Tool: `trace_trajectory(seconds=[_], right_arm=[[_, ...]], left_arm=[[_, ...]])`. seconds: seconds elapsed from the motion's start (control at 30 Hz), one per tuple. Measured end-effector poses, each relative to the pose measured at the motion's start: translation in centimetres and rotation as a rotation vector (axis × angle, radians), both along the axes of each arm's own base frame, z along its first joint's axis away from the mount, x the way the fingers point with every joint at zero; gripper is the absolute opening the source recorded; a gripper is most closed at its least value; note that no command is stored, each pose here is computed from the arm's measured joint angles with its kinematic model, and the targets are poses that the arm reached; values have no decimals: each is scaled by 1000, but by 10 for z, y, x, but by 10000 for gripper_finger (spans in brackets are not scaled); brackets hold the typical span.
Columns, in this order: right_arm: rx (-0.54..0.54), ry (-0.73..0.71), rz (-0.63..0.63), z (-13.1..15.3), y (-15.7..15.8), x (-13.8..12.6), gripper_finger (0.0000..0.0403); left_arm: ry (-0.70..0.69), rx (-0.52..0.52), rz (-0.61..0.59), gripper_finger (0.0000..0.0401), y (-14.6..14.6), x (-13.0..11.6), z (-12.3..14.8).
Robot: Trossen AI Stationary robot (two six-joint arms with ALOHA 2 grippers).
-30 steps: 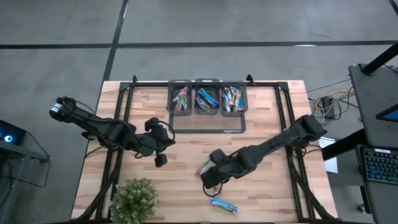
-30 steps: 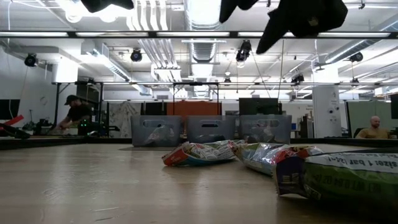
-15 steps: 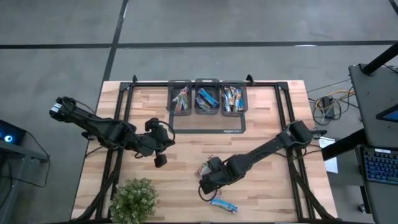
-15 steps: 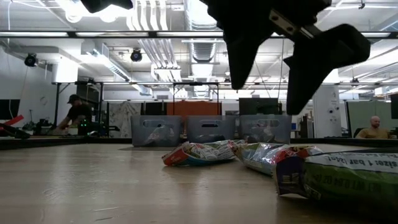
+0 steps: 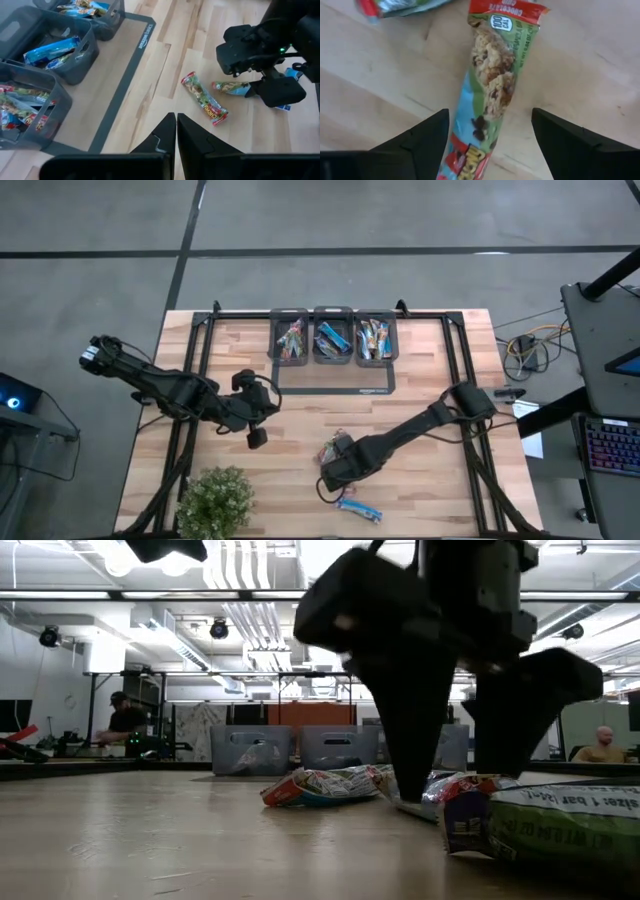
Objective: Pick and place Granola Bars by type
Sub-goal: Put the red granola bar into the left black bin
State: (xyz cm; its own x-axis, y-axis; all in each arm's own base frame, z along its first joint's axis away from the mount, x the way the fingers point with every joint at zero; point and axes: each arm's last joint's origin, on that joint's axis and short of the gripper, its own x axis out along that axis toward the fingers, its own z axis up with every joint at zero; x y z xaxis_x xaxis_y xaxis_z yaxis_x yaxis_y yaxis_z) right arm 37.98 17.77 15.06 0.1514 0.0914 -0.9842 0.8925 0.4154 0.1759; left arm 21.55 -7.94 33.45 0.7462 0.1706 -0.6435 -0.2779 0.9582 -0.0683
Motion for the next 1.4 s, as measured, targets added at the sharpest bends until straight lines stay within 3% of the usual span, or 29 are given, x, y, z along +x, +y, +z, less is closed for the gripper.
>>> trace_trajectory(seconds=[1.0,1.4], right_arm=[[38,-55,-26,-8,1,10,225],[29,-25,-33,-14,-3,10,153]], left_arm=[[48,17,5,0,2,-3,-3],[47,17,5,0,2,-3,-3]])
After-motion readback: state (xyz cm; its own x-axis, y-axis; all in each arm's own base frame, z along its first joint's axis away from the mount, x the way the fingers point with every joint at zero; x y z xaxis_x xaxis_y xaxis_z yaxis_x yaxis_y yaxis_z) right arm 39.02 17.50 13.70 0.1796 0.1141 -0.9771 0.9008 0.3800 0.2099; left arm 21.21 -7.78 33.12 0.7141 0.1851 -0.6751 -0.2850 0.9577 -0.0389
